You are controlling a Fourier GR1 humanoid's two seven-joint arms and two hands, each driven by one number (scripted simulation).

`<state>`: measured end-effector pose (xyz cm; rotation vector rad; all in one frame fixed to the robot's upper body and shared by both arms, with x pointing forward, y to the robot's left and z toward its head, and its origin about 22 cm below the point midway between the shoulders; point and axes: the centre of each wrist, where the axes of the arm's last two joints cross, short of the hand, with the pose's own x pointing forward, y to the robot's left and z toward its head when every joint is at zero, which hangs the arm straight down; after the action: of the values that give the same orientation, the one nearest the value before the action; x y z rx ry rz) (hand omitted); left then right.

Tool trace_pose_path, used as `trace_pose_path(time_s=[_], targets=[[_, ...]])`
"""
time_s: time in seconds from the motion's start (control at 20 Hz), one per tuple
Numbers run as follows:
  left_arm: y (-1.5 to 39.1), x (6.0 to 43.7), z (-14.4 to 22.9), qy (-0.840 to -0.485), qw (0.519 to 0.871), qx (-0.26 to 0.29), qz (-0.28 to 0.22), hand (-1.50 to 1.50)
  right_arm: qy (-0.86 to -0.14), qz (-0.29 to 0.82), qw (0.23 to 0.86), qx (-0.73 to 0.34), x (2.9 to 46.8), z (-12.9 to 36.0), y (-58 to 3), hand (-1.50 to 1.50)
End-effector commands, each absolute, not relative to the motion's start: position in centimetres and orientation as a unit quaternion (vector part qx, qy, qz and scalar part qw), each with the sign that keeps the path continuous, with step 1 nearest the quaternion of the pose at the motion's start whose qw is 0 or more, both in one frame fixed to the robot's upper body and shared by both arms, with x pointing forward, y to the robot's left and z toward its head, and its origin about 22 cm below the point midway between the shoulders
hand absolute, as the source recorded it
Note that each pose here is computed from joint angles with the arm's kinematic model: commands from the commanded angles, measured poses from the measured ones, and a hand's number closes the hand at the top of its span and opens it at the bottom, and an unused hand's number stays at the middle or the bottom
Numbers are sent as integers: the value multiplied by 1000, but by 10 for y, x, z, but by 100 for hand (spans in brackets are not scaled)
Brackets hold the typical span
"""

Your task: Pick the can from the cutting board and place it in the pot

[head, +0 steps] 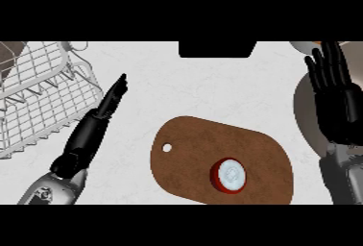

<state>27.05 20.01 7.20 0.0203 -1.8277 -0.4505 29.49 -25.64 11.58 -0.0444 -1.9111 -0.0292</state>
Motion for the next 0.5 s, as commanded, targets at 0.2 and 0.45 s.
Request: trace_pose_path(time_s=[0.2,0.45], targets=[[298,262,42,-688,695,177,-109,0,-647,133,749,-43,266,54,-288,150],[324,243,20,-629,747,205,-68,0,-753,298,536,-239,243,72,-302,-150]])
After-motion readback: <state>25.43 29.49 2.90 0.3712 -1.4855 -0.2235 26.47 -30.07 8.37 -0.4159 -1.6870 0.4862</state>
